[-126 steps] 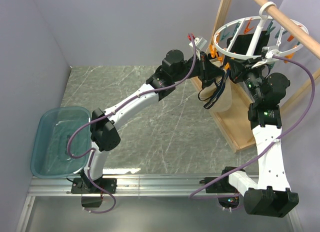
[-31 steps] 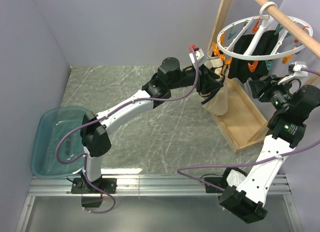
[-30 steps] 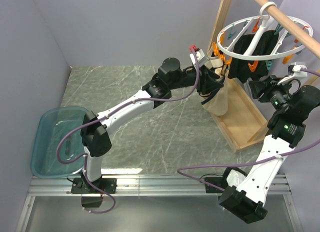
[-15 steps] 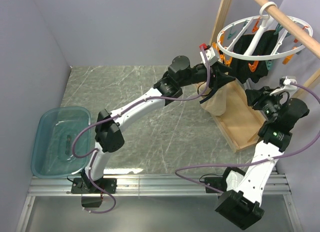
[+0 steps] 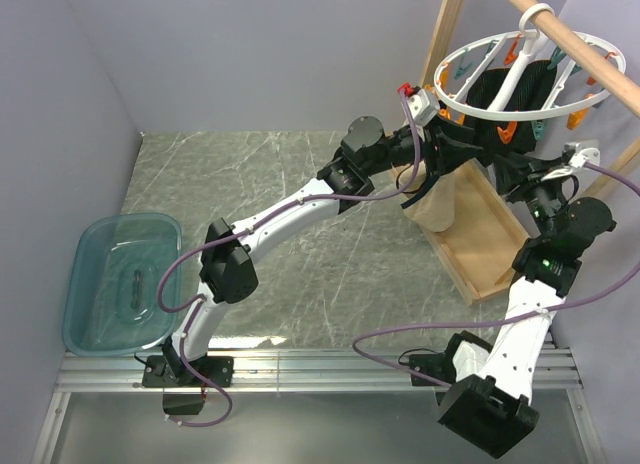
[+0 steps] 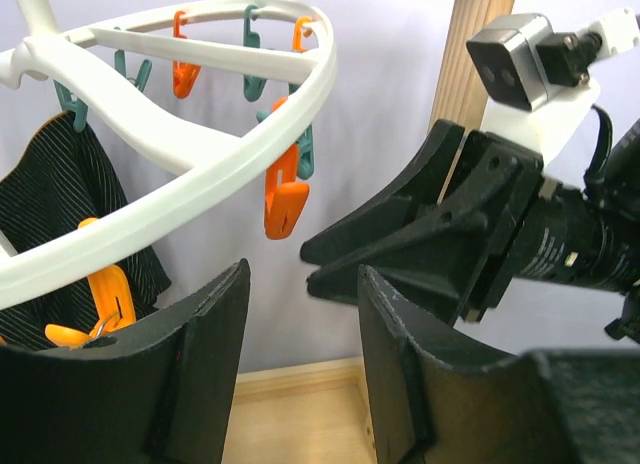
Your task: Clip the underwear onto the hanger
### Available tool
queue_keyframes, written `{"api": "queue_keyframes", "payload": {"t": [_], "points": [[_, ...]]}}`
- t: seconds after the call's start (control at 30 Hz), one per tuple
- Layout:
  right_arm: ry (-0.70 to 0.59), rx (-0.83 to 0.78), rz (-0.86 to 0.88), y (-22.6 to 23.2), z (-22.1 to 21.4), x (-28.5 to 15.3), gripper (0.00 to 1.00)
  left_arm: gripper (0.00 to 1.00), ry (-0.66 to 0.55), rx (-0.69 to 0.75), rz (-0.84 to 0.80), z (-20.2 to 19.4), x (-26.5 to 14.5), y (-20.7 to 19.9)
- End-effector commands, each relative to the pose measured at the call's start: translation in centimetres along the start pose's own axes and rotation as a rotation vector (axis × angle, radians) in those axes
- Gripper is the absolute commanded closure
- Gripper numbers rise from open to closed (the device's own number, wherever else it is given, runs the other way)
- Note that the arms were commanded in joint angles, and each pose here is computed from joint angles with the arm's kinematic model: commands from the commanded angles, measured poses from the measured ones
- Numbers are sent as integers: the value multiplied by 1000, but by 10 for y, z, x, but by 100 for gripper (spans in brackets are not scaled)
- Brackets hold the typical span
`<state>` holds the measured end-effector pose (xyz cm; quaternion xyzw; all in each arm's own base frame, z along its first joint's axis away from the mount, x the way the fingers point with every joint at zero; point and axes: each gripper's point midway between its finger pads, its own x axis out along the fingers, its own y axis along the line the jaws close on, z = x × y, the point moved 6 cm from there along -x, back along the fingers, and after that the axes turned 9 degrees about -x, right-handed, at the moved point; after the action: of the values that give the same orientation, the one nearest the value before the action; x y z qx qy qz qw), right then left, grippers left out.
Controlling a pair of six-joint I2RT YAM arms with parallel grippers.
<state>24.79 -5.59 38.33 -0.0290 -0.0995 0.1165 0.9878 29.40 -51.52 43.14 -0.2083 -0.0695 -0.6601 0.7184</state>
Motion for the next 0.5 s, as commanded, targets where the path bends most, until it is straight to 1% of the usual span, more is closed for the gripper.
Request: {"api": "queue_keyframes", "payload": {"t": [0.0,0.27,0.47], "points": [[-93,-139,70,10,26,7,55,47,-92,-9,-41,28,4,-15],[-117,-226,135,25,31,18,56,47,-99,-42,-37,36,3,-19],[-120,-265,154,33,28,19,59,49,-139,-68,40,44,6,-11]]}}
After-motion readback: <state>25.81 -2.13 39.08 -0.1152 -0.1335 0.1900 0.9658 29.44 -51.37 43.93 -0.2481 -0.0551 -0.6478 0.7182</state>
